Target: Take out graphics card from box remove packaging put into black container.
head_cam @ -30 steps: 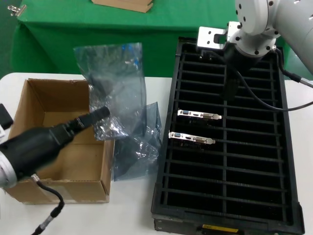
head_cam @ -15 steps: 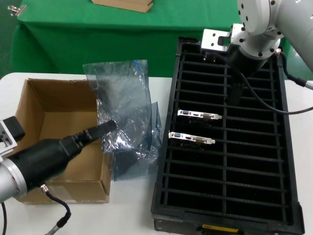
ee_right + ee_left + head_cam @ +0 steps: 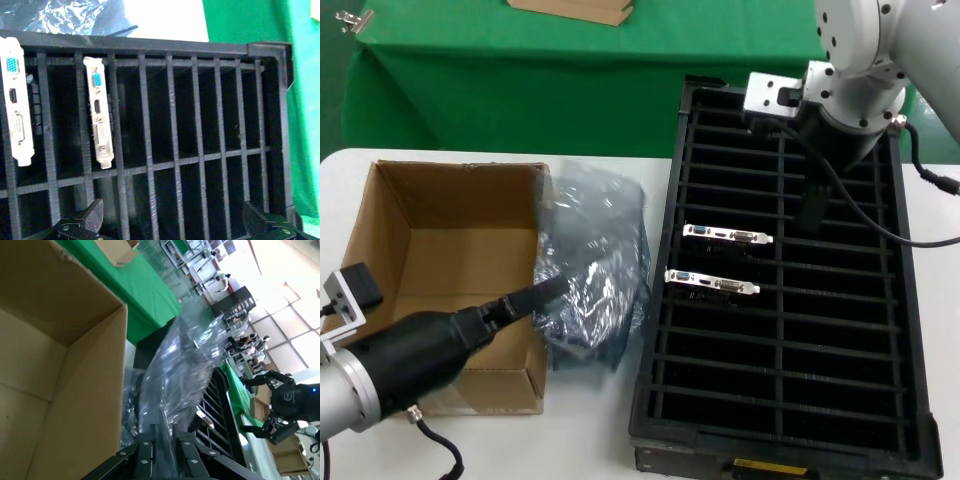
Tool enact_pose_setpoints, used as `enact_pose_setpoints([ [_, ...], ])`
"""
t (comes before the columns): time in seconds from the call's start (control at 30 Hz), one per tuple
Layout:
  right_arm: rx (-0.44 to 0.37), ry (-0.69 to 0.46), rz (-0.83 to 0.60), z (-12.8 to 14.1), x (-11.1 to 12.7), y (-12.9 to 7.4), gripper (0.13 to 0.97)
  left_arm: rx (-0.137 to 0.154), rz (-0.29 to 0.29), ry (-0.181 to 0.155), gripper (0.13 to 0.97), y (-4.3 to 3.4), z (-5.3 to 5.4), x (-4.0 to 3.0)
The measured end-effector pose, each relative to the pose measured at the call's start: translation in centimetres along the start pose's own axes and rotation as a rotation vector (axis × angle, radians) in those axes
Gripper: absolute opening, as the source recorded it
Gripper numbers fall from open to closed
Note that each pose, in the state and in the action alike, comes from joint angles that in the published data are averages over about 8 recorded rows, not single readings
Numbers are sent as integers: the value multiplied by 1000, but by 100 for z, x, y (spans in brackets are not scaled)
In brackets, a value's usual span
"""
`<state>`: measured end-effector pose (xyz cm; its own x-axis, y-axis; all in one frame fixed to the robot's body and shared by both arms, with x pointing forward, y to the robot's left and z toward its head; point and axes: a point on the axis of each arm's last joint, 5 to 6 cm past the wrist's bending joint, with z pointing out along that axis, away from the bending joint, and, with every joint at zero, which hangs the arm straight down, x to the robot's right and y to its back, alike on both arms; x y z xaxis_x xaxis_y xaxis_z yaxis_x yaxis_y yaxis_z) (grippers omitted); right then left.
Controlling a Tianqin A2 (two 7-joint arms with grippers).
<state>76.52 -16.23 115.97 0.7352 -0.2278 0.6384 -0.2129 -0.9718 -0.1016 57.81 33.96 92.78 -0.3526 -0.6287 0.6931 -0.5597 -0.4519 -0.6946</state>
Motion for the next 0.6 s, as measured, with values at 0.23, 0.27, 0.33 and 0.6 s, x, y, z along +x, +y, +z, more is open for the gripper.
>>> enact_pose_setpoints([
  [0.23,-19,-31,17,35,-18,53,966,-19,-2,-3,274,40,6,21],
  [0.27,-22,-35,19,37,-19,61,966,-20,-1,-3,290,42,9,25],
  [0.33,-27,-42,24,39,-18,77,966,-20,0,-3,323,46,18,33],
  [0.6,-46,-61,39,38,-12,122,966,18,19,19,486,2,82,91],
])
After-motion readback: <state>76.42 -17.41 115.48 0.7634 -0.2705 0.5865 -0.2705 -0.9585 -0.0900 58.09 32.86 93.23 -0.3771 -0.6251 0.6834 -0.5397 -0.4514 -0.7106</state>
